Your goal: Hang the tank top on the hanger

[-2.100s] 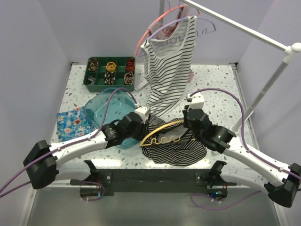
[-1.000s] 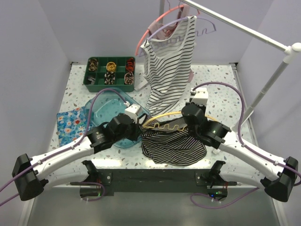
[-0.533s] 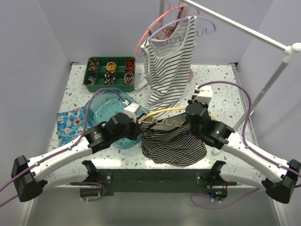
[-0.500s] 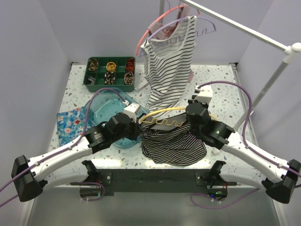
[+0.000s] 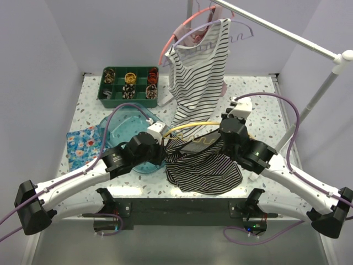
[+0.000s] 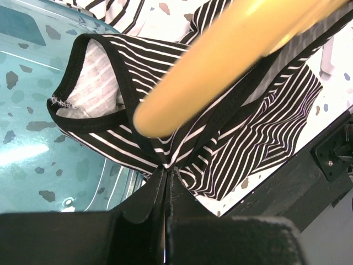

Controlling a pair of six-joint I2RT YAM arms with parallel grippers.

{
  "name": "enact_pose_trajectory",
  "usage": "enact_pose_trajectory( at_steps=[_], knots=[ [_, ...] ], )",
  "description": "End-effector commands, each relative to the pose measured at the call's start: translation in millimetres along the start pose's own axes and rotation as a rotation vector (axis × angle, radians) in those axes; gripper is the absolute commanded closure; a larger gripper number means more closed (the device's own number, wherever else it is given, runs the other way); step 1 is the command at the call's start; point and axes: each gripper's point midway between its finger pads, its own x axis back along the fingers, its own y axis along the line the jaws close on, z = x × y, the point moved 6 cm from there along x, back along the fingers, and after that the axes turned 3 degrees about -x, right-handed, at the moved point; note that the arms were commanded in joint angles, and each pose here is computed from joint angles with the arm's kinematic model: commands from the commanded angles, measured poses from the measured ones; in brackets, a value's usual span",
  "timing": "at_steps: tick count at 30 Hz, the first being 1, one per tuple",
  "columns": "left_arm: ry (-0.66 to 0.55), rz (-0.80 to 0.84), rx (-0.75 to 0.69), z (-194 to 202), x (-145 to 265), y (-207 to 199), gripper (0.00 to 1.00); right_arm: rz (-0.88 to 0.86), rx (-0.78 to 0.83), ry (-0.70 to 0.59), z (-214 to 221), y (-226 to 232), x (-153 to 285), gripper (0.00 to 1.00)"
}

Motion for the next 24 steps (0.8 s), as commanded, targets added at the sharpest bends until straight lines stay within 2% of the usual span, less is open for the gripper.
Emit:
enact_pose_trajectory(
  at_steps=[1,7,12,24],
  knots=[
    [-0.014,0.019,-0.021,-4.6,-0.1,-1.9,1.0,0.029,-0.131,-0.09,-32.7,6.4,-2.2,1.0],
    [-0.033,0.01,-0.011,-10.1,7.6,-1.9,1.0,0.035,-0.128,-0.088,-27.2,6.0,-5.5,1.0],
    [-0.046,-0.079,0.02,-20.7,15.1,8.9,1.0,0.015,-0.119,-0.077,-13.8,-2.4,-2.5,1.0],
    [-0.083,-0.008,0.106,-55.6,23.7,12.4,1.0,0.039,-0.084,-0.091,-0.6,-18.8,0.6,1.0]
  ],
)
